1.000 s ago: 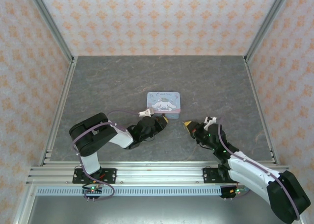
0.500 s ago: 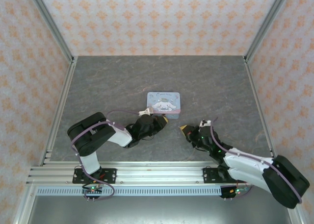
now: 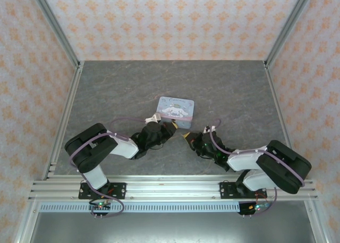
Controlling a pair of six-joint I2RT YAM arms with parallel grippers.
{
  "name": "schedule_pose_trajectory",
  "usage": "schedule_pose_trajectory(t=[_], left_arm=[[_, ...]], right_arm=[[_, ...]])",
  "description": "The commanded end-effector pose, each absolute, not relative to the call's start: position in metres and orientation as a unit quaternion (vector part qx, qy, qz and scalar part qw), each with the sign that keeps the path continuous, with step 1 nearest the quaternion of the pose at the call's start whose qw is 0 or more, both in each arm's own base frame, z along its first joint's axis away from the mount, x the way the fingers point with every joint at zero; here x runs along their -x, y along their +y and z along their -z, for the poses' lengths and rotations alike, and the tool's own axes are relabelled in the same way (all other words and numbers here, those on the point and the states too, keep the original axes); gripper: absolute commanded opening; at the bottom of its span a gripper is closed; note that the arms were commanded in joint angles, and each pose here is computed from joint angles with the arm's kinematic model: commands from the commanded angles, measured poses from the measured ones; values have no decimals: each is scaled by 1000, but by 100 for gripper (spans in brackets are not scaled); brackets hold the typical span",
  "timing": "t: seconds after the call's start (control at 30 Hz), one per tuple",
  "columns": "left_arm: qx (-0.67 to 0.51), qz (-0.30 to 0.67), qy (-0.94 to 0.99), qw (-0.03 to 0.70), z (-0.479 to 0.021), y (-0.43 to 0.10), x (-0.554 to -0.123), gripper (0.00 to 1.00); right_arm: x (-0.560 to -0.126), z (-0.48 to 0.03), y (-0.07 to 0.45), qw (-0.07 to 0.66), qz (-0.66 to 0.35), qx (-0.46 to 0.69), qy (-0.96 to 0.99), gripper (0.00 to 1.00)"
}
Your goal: Unlock the padlock with the key
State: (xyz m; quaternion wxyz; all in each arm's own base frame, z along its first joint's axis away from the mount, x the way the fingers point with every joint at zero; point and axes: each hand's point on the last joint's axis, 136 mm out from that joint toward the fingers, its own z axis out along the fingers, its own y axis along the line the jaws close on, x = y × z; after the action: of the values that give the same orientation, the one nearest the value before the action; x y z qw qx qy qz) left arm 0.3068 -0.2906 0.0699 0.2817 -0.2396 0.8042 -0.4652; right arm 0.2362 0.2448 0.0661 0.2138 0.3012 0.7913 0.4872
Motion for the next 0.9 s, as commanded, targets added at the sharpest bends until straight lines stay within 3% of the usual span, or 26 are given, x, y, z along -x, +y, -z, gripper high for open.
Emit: schedule_pose_trajectory(t=[0.0,0.87], left_arm=[[251,484,783,301,-89,-288,-314,0],[314,510,745,293,-95,-279,-317,0]], right_arm=[[-253,-93,255,242,-523,-303,759,0],[-271,-78,264,239,-514,-378,732,0]])
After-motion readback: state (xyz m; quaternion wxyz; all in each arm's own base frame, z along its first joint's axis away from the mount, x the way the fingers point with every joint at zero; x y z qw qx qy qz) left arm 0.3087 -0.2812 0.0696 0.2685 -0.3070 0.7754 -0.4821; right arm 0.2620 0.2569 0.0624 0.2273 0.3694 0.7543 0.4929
